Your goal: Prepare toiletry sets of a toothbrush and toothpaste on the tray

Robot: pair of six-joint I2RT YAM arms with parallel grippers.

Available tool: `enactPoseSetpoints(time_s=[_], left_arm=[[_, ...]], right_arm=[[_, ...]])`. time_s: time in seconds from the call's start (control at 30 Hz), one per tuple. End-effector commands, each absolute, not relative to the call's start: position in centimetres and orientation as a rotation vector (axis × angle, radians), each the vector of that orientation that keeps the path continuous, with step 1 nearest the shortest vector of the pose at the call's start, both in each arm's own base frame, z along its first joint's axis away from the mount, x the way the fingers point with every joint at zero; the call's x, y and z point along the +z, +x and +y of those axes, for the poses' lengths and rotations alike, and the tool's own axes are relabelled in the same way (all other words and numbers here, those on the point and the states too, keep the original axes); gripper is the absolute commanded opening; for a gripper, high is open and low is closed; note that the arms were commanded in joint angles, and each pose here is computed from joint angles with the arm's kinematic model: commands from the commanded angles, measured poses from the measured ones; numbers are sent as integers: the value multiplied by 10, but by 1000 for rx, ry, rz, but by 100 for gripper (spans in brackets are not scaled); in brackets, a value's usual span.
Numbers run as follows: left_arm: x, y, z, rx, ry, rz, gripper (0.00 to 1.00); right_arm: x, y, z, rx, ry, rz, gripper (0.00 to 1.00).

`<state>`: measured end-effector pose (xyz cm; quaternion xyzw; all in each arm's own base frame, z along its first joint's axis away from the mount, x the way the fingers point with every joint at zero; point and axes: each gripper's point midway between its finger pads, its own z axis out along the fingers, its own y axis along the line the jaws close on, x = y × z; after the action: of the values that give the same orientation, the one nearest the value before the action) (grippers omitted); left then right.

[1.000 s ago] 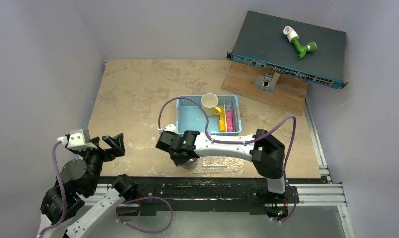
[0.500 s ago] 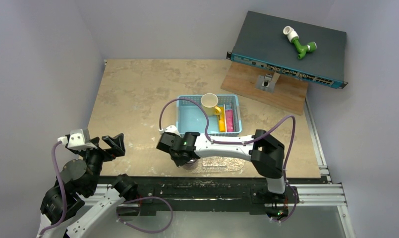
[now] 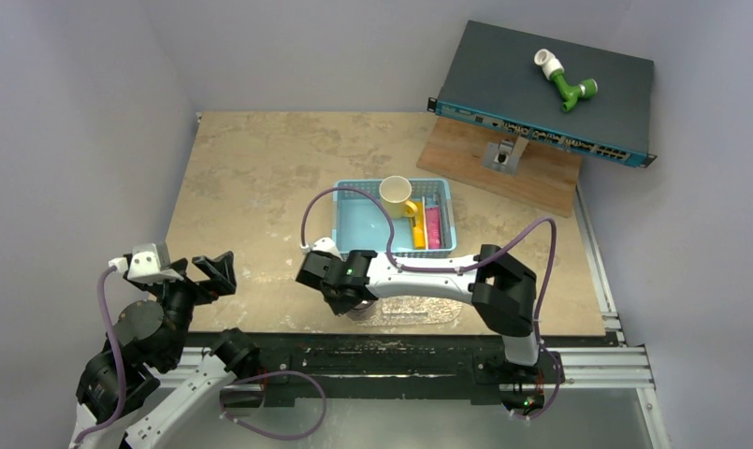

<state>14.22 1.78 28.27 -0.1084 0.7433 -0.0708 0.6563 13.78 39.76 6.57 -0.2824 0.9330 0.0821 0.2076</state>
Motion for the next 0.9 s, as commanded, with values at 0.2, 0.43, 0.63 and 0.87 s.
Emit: enactPoseSetpoints(time_s=[0.2,0.43,0.63,0.87], left_arm=[[289,143,19,-164,-265,1667,100],[288,143,18,-164,-261,1671,100],[288,145,17,-162,-255,1676,100],[287,146,15,-159,-248,1684,100]], right_arm=[[79,149,404,232,-748,2532,27],[93,152,402,226,-745,2508,33],[113,150,398,259,-764,2491,36],[144,149,397,338,-793,2430,40]])
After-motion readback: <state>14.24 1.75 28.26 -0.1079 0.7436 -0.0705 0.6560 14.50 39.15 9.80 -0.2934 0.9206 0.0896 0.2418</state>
